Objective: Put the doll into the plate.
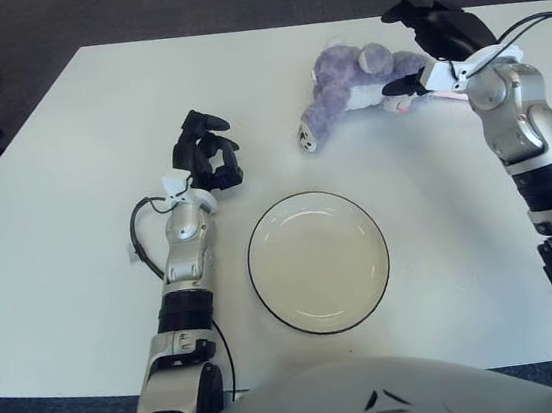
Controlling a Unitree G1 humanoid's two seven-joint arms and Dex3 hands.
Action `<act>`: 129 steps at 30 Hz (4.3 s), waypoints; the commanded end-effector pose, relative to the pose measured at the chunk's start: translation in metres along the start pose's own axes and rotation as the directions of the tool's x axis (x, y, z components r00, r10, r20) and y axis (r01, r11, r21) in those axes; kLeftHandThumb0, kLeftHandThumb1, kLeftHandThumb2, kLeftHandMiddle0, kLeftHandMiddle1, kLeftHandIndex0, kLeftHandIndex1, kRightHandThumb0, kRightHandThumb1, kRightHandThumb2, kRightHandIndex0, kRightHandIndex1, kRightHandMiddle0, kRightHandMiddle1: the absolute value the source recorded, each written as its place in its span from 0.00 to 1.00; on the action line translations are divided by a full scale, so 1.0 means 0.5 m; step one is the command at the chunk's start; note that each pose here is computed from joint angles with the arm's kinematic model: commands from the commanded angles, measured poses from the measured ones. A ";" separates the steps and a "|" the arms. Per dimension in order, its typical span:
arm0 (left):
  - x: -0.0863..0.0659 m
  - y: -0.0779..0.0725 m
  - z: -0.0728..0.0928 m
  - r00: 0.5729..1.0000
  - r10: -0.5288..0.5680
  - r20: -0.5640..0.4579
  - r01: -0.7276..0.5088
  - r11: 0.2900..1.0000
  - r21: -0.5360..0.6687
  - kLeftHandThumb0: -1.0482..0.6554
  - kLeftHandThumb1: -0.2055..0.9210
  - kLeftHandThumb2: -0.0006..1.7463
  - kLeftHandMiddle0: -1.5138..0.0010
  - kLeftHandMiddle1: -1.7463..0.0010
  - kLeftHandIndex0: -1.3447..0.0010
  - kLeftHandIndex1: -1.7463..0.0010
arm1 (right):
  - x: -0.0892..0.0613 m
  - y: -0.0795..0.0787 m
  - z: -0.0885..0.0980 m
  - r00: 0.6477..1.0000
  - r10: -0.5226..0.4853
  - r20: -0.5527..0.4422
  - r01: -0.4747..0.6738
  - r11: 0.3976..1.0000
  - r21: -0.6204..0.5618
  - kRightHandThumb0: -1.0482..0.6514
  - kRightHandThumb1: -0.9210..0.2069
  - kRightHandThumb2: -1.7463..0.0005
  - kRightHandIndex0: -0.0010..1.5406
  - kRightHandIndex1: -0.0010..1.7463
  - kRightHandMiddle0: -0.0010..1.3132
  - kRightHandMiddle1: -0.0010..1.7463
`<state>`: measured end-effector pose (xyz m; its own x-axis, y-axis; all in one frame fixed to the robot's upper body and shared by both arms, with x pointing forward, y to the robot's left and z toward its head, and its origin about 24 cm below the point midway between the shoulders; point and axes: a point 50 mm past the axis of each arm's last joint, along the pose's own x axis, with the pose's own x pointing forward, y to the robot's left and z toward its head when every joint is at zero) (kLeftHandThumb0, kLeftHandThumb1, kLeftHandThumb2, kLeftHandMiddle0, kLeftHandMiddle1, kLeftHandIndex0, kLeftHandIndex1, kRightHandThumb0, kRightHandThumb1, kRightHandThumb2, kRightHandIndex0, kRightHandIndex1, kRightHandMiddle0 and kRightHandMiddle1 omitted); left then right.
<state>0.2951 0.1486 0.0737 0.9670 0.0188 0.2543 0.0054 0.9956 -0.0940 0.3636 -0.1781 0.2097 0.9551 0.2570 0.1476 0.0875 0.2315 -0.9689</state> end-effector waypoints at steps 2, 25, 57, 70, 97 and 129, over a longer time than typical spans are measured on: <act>-0.033 0.000 -0.033 0.998 0.026 -0.059 -0.026 1.000 -0.002 0.61 0.46 0.76 0.67 0.00 0.64 0.00 | 0.019 0.002 -0.004 1.000 0.007 0.013 -0.007 1.000 0.009 0.00 0.09 0.88 0.02 0.33 0.00 0.27; -0.037 -0.010 -0.028 0.999 0.027 -0.046 -0.025 0.999 0.026 0.61 0.49 0.74 0.68 0.00 0.65 0.00 | 0.063 0.018 0.020 0.993 0.113 -0.025 -0.112 0.993 0.029 0.00 0.05 0.91 0.05 0.19 0.00 0.25; -0.039 -0.014 -0.022 1.000 0.013 -0.009 -0.013 1.000 -0.012 0.61 0.51 0.73 0.69 0.00 0.66 0.00 | 0.097 0.068 0.008 0.982 0.185 -0.045 -0.182 0.981 0.071 0.01 0.08 0.92 0.03 0.50 0.00 0.42; -0.039 -0.012 -0.020 1.000 0.026 -0.009 -0.026 1.000 -0.003 0.61 0.50 0.73 0.69 0.00 0.66 0.00 | 0.101 0.088 0.000 0.964 0.256 -0.070 -0.251 0.965 0.071 0.03 0.07 0.90 0.01 0.39 0.00 0.38; -0.040 -0.010 -0.014 0.999 0.035 -0.005 -0.035 0.999 -0.003 0.61 0.48 0.75 0.68 0.00 0.65 0.00 | 0.096 0.145 -0.010 0.933 0.336 -0.125 -0.337 0.941 0.011 0.03 0.10 0.88 0.11 0.54 0.00 0.42; -0.040 -0.009 -0.010 0.998 0.052 0.022 -0.052 0.999 0.001 0.61 0.47 0.75 0.67 0.00 0.64 0.00 | 0.074 0.200 -0.023 0.904 0.390 -0.177 -0.390 0.920 0.037 0.21 0.38 0.62 0.22 0.75 0.00 0.44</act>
<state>0.2860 0.1405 0.0854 0.9388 0.0548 0.3401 -0.0247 0.9954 -0.0923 0.4173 -0.1546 0.1408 0.9593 0.1787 -0.2185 -0.2444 0.1382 -0.9598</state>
